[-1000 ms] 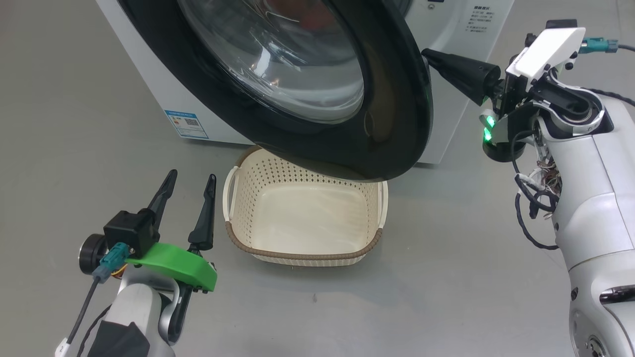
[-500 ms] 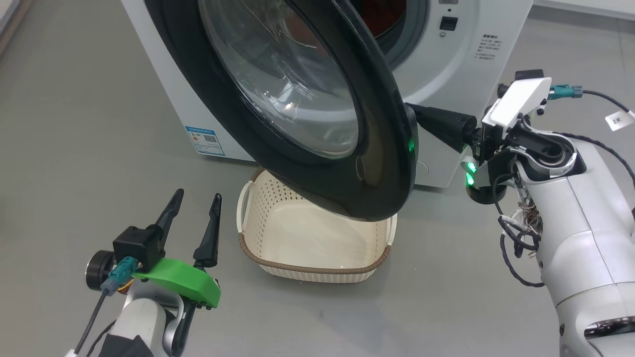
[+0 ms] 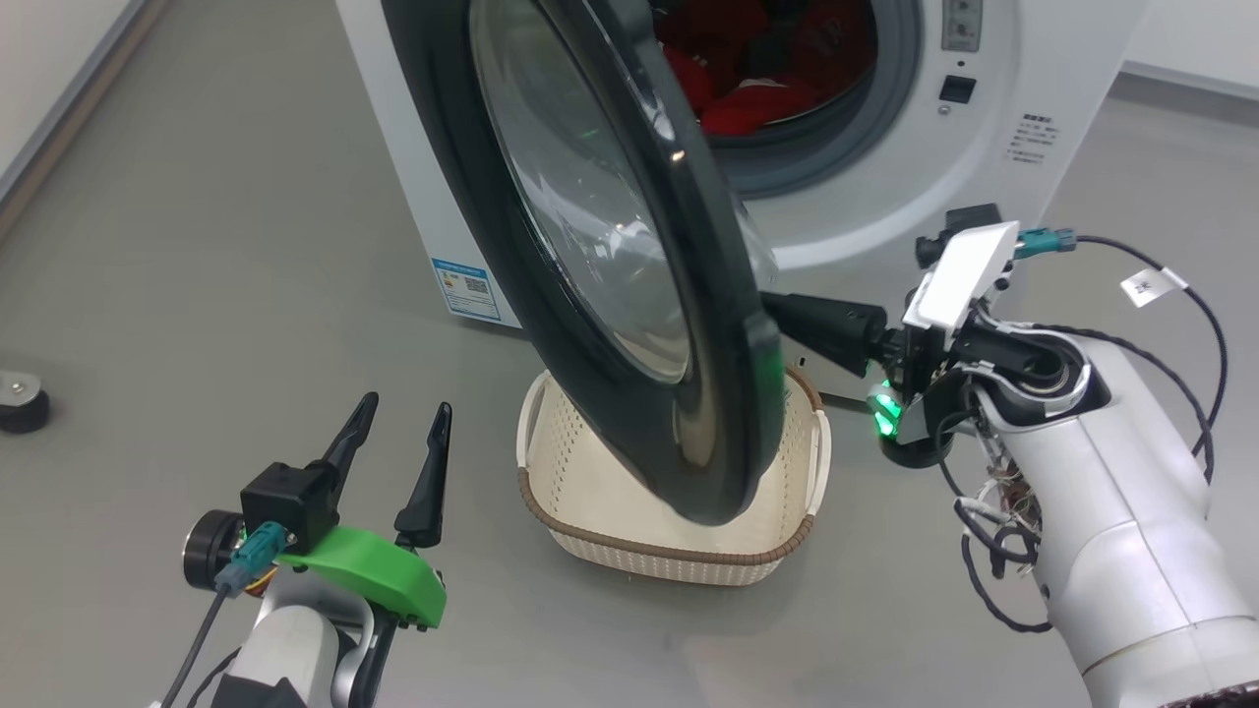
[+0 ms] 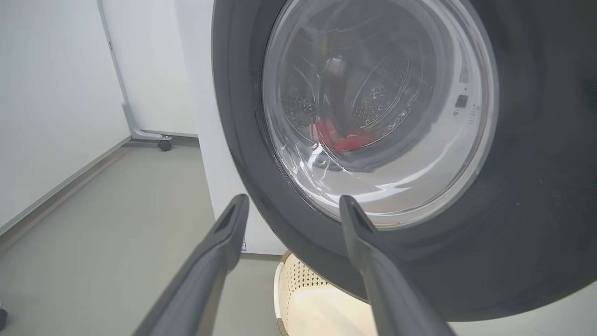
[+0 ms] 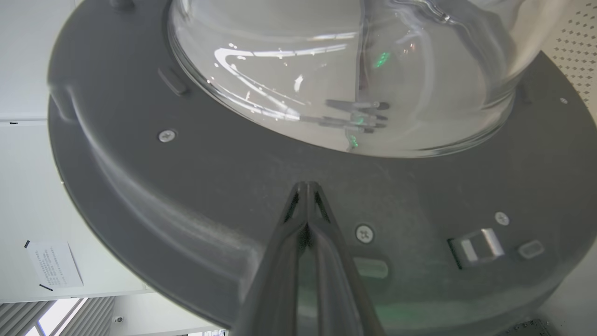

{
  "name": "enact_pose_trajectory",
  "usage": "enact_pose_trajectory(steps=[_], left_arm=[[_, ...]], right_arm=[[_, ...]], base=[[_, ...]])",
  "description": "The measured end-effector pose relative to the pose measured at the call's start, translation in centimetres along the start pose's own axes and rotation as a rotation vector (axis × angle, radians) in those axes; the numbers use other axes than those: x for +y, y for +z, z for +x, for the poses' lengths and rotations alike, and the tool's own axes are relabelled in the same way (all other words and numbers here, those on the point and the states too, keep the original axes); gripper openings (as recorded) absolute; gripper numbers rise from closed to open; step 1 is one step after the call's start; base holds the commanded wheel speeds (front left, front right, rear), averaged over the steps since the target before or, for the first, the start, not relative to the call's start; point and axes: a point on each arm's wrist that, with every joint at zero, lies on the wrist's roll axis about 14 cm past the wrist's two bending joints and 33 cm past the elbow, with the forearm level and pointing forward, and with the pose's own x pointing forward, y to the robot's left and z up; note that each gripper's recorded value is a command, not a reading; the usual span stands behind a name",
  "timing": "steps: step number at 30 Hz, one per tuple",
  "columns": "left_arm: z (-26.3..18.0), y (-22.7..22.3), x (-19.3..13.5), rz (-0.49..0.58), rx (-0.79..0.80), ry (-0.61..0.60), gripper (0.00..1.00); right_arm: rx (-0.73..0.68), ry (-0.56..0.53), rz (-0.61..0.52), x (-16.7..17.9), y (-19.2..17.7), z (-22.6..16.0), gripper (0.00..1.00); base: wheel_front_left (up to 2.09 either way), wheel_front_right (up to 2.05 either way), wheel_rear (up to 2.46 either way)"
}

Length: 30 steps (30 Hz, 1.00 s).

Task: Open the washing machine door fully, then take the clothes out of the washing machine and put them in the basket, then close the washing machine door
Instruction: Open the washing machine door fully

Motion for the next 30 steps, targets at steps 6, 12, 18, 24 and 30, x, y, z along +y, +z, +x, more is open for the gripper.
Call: enact_pose_trajectory(steps=[6, 12, 18, 24, 30], left_arm=[[-1.4, -0.1, 1.1, -0.003, 0.001, 0.036, 1.0], [-2.2, 0.4, 2.0, -0.001, -0.012, 0.065, 1.0], [-3.1, 0.8, 3.0, 0.001, -0.026, 0.099, 1.0], [-4.1, 1.2, 4.1, 0.004, -0.037, 0.137, 1.0], [-5.1, 1.7, 5.2, 0.005, -0.051, 0.177, 1.0]], right_arm=[[0.111, 0.033, -0.007, 0.7, -3.5, 1.7, 0.0], [0.2, 0.053, -0.011, 1.1, -6.4, 3.1, 0.0], [0.277, 0.077, -0.01, 1.5, -9.0, 4.4, 0.0], [0.328, 0.087, -0.015, 1.8, -10.9, 5.6, 0.0], [0.385, 0.092, -0.015, 1.8, -13.0, 6.7, 0.0]], base=[[0.0, 0.0, 0.0], [0.0, 0.0, 0.0], [0.0, 0.0, 0.0], [0.0, 0.0, 0.0], [0.0, 0.0, 0.0]])
